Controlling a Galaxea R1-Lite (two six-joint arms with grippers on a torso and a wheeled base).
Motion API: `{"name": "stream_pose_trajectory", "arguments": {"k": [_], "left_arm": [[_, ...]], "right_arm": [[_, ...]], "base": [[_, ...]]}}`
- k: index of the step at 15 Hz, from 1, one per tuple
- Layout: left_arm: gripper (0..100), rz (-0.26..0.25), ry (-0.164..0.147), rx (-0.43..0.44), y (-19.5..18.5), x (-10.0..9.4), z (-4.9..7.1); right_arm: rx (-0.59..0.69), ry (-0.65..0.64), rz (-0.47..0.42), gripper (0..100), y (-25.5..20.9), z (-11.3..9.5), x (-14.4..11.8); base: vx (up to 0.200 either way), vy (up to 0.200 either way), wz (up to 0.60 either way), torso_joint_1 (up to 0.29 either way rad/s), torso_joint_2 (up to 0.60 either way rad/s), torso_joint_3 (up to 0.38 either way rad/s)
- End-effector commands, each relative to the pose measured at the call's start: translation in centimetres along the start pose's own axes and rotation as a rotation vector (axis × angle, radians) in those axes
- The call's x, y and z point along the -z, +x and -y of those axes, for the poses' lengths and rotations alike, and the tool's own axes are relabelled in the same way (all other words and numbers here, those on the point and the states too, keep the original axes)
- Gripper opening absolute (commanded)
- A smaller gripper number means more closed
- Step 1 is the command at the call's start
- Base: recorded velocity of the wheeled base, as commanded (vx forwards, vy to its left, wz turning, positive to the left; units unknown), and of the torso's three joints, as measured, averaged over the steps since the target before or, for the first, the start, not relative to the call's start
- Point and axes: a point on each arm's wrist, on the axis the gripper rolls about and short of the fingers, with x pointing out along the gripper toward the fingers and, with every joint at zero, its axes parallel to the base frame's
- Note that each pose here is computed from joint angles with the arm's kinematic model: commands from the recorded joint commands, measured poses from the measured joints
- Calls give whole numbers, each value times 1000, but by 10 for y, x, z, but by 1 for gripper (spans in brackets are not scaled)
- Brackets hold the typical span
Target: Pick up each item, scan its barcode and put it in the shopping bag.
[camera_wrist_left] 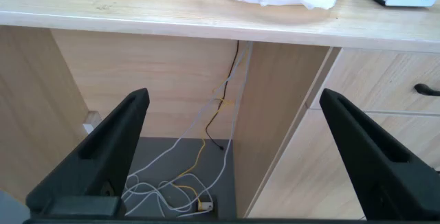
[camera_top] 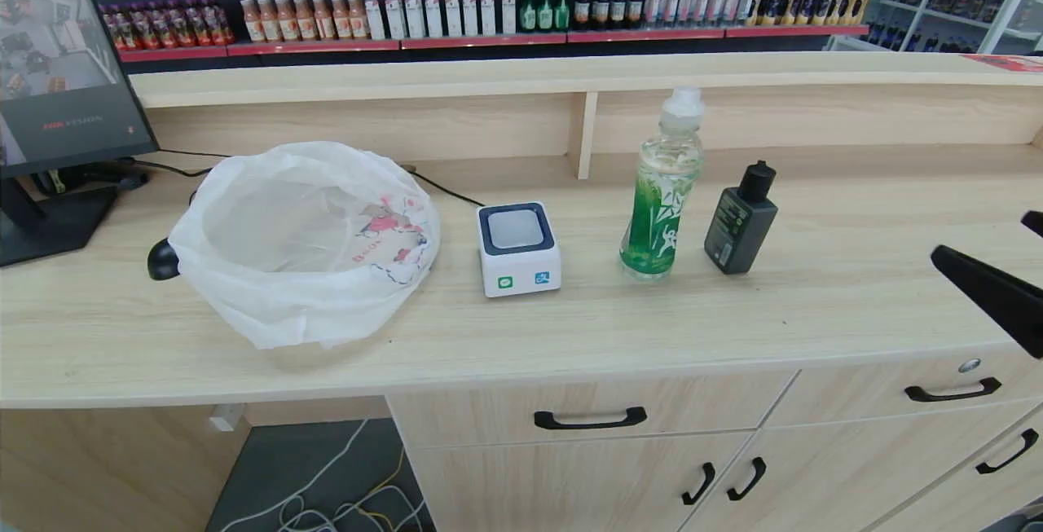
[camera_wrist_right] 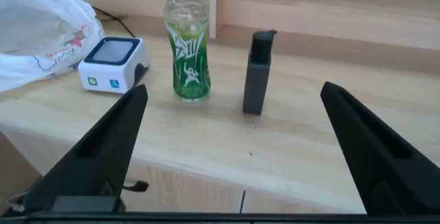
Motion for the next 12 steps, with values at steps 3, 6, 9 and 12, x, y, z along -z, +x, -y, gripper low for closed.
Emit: {"name": "stream_pose_trajectory", "arguments": {"k": [3, 6, 9, 12], "left_arm": [[100, 0, 0, -1, 0, 0, 0], [100, 0, 0, -1, 0, 0, 0], [100, 0, 0, -1, 0, 0, 0], [100, 0, 0, -1, 0, 0, 0]], "right_arm": [[-80, 24, 101, 100, 76, -12, 33], [-12, 45, 156, 100, 82, -17, 34], [-10, 54, 154, 100, 78, -18, 37], [-11, 63, 96, 100, 73, -23, 48]], "base": [[0, 0, 0, 0, 0, 0], [0, 0, 0, 0, 0, 0], [0, 0, 0, 0, 0, 0], [0, 0, 0, 0, 0, 0]]}}
